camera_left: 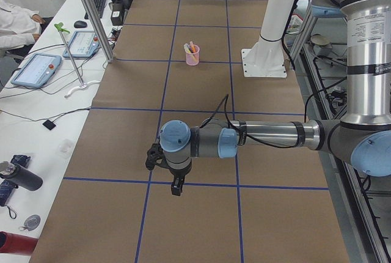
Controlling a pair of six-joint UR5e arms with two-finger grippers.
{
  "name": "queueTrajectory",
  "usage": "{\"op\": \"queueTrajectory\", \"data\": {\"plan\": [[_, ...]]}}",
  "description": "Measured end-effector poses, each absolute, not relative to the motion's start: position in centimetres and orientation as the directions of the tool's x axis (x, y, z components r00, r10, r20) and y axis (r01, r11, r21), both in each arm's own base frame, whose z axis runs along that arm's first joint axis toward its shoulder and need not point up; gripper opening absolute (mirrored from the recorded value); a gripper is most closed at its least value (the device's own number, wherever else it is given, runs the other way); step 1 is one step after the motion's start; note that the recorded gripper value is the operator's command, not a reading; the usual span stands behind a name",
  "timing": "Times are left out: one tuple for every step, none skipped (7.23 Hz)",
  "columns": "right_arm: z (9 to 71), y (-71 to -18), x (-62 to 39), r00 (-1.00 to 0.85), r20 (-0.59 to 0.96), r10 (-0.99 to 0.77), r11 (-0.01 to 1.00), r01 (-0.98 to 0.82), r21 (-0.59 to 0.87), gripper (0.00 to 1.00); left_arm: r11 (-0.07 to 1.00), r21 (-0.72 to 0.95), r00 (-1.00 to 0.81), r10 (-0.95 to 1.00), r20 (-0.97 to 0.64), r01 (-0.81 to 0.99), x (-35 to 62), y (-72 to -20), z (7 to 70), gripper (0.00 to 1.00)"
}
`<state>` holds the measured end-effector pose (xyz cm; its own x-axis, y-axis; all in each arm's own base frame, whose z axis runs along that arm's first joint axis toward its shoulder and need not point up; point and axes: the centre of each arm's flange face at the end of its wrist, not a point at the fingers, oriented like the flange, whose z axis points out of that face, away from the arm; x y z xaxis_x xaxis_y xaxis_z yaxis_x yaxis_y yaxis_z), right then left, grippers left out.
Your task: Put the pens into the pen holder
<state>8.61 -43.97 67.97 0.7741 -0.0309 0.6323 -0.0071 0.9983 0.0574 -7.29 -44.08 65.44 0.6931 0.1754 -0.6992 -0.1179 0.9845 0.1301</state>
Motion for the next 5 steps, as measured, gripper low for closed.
{"op": "queueTrajectory", "data": {"plan": [[67.93,-44.00,8.61,0.774,0.632,-0.032,0.998,-0.007,0.058,1.00,0.984,0.130,0.693,0.176,-0.699,-0.118,-7.29,-44.08,65.42,1.00],[67.90,-44.03,8.62,0.774,0.632,-0.031,0.998,-0.008,0.059,1.00,0.984,0.131,0.693,0.176,-0.699,-0.118,-7.29,-44.08,65.39,1.00],[67.89,-44.05,8.62,0.774,0.632,-0.031,0.998,-0.008,0.059,1.00,0.984,0.131,0.693,0.176,-0.699,-0.118,-7.29,-44.06,65.40,1.00],[67.88,-44.06,8.62,0.774,0.632,-0.031,0.998,-0.008,0.059,1.00,0.985,0.129,0.693,0.175,-0.699,-0.118,-7.28,-43.98,65.47,1.00],[67.87,-44.06,8.62,0.774,0.632,-0.031,0.998,-0.008,0.059,1.00,0.985,0.127,0.693,0.173,-0.700,-0.118,-7.28,-43.87,65.56,1.00]]}}
